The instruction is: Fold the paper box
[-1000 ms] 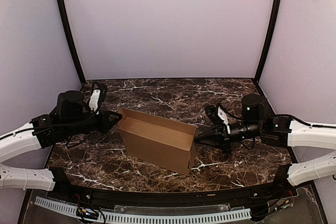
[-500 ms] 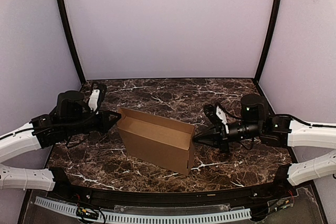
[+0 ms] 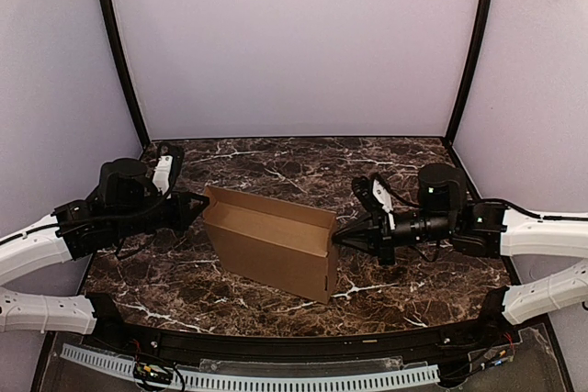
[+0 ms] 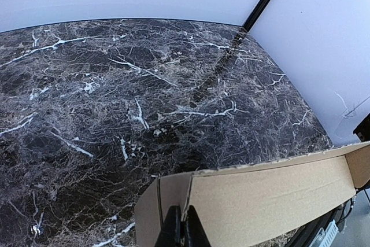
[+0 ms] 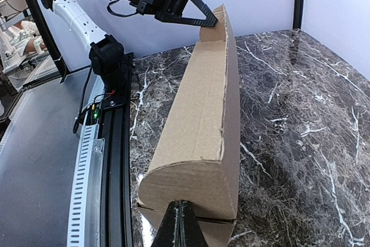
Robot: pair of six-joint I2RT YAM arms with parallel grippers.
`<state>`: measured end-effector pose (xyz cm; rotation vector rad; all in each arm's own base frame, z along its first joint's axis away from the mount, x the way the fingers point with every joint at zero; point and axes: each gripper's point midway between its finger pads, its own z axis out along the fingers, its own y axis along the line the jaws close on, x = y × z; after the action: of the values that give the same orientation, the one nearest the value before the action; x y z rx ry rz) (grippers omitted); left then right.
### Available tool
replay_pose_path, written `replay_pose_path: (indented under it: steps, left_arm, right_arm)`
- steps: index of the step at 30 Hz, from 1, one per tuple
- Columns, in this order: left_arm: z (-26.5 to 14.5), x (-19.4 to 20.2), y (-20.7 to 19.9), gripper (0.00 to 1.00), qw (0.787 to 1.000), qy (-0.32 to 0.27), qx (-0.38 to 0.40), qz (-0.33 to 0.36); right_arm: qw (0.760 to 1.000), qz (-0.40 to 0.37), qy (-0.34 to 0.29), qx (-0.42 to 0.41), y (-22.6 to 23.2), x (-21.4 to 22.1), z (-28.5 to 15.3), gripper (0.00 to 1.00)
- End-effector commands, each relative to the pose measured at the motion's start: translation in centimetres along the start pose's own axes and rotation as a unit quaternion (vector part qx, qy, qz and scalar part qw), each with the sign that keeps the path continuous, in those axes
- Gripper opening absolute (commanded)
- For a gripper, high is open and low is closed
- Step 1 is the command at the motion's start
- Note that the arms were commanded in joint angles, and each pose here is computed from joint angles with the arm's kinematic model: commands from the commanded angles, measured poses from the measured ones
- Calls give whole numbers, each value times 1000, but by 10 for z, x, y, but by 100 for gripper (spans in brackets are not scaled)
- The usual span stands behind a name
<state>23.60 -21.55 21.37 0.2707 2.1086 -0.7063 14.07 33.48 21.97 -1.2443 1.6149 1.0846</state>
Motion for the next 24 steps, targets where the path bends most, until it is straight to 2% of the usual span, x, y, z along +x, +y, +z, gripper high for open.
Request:
replay_pose_path:
  steps: [1,17,24]
  left_arm:
    - [2,66,13,1,992,128,-13,1]
    - [0,66,15,1,992,121,-19,-11]
    - [2,71,25,1,992,115,-41,-12]
  right_arm:
    - [999,4,-12,30,-10,-7,4,0]
    - [997,-13,42,57,-14,42,2,0]
    - [997,-11,42,66,-13,45,-4,0]
